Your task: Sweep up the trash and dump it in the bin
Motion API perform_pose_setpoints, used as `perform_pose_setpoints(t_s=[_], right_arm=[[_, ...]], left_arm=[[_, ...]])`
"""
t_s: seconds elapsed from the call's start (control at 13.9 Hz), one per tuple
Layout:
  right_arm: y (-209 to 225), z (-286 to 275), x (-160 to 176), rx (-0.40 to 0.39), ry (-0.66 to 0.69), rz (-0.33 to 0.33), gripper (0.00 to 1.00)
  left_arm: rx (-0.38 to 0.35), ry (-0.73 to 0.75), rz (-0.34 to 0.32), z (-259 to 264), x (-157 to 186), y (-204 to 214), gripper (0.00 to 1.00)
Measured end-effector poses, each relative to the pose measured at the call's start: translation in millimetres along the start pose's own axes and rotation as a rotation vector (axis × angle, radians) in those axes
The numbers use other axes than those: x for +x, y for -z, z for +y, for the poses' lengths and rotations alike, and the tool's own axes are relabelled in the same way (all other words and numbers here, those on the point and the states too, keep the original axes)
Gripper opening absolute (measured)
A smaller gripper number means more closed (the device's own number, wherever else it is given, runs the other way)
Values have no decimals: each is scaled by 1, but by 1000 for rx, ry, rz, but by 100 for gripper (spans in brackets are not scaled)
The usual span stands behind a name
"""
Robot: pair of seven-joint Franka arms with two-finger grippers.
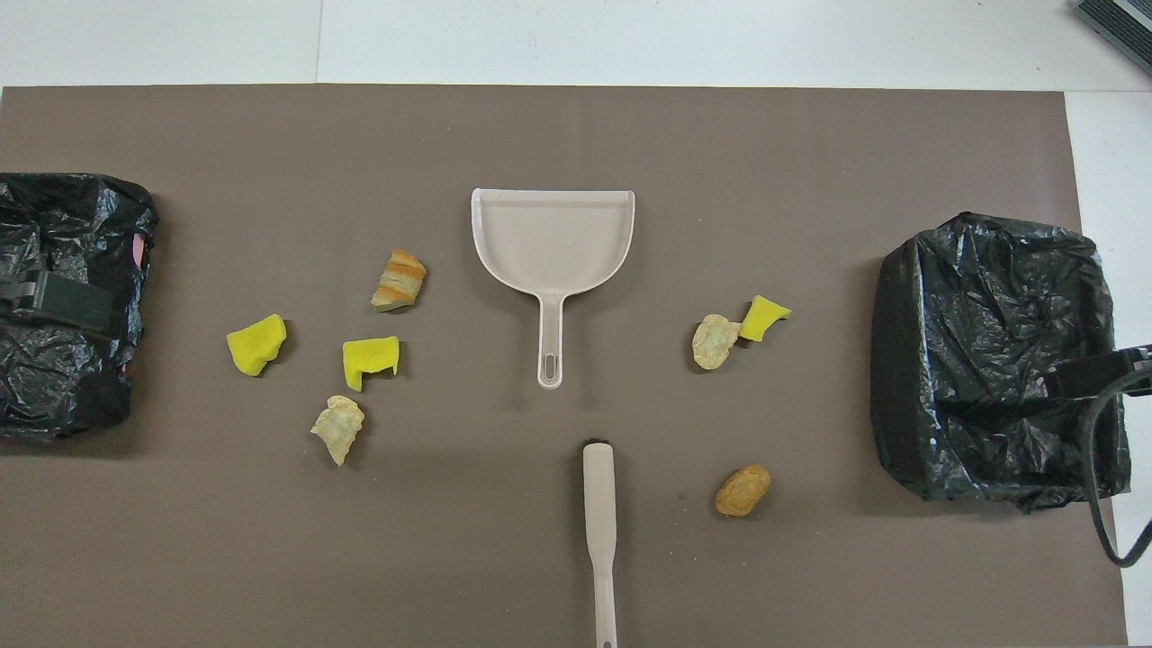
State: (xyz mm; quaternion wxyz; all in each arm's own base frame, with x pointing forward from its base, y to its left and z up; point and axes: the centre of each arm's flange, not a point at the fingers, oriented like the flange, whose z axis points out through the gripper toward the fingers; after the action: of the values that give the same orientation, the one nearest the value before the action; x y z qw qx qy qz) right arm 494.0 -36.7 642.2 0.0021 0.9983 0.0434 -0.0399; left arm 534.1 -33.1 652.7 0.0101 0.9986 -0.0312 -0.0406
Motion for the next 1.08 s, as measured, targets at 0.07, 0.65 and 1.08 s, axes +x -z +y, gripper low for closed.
perform_pose_setpoints(t_s=[0.07,0.65,1.08], right_arm=[[1,0,0,0,0,2,100],[-2,-42,13,-11,30,30,100],[-62,-121,68,40,-66,-30,100]], left_arm=[[0,0,0,0,0,0,100],[0,2,-1,-1,0,0,100],[0,3,1,-2,0,0,100]])
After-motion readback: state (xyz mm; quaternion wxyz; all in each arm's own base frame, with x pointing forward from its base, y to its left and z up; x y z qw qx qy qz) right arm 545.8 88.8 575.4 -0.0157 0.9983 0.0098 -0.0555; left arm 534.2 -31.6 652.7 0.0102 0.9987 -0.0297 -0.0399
